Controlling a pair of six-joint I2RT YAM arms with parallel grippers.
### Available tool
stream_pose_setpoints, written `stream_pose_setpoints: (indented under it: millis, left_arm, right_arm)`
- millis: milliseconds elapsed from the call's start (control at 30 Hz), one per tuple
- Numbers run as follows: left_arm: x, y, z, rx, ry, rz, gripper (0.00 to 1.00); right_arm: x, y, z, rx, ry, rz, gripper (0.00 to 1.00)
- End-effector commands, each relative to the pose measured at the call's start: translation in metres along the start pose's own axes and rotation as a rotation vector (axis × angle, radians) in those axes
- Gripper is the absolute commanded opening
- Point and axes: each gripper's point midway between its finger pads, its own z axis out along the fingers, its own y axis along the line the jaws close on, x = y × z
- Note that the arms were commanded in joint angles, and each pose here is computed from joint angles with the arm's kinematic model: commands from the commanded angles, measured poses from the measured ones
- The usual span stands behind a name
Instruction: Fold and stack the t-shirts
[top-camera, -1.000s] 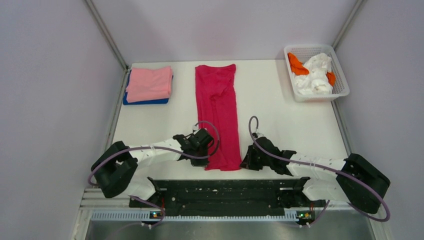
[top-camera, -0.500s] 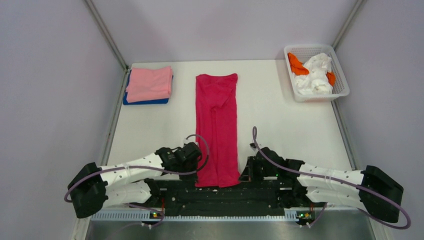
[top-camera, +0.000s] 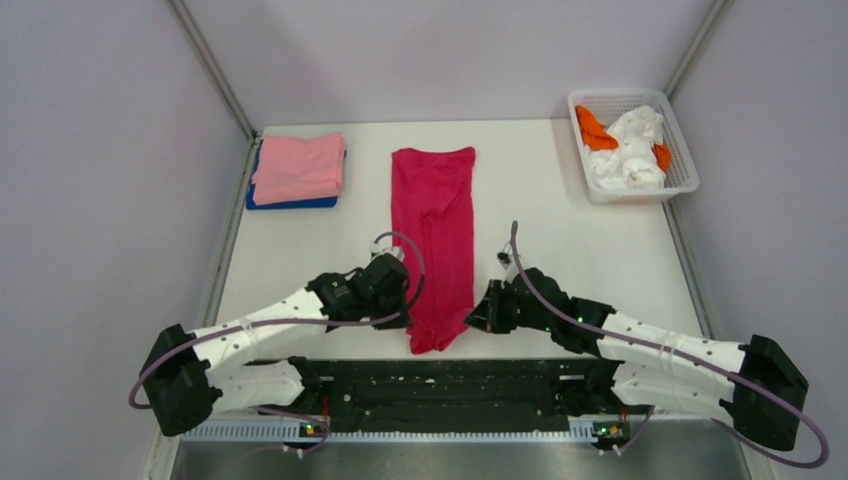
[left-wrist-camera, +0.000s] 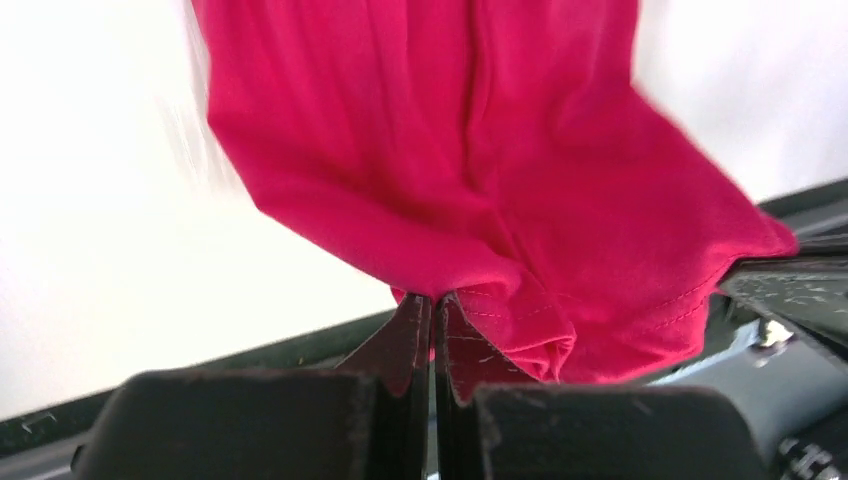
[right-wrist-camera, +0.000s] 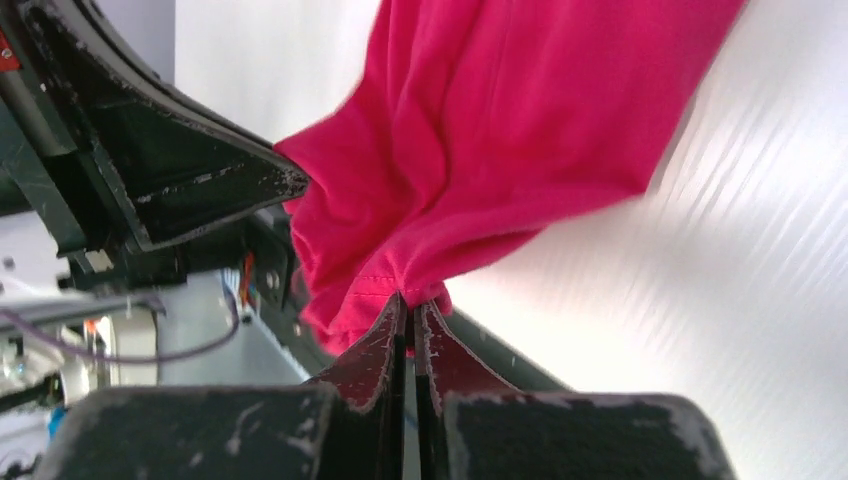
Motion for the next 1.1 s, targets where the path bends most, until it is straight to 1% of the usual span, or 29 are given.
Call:
stream_pose_setpoints:
  millis: [0,100,200,300,400,500,667,1067]
  left_arm:
    - [-0.075,-0.016,-0.005,0.036,-0.186,-0.036,0.0]
    - [-0.11,-0.012,0.001,0.067,-0.222,-0.094,0.0]
    - [-0.139,-0.012,0.005,0.067,-0.234,-0.102,0.0]
    - [-0.165,-0.01,0.009,0.055,-0.243,-0.105,0.0]
    - [-0.188,0.006,0.017,0.003,-0.247,-0.125,0.0]
    - [-0.207,0.014,0.024,-0.002,-0.235,-0.135,0.0]
    - [-0.224,0.026,0.043,-0.027,-0.177,-0.145,0.0]
    - [-0.255,0.041,0.079,-0.036,-0.122,-0.15,0.0]
  right_arm:
    - [-0.07,0.016,0.008,-0.018,-0.167,-0.059,0.0]
    - [-0.102,0.008,0.015,0.038,-0.208,-0.068,0.0]
    - [-0.132,0.001,0.023,0.072,-0.243,-0.07,0.0]
    - [-0.163,-0.004,0.03,0.065,-0.289,-0.06,0.0]
    - [-0.185,-0.017,0.037,0.089,-0.298,-0.045,0.0]
    - [-0.201,-0.029,0.047,0.103,-0.295,-0.039,0.0]
    - [-0.222,-0.043,0.062,0.101,-0.286,-0.028,0.0]
    - [-0.249,-0.077,0.098,0.11,-0.247,-0.006,0.0]
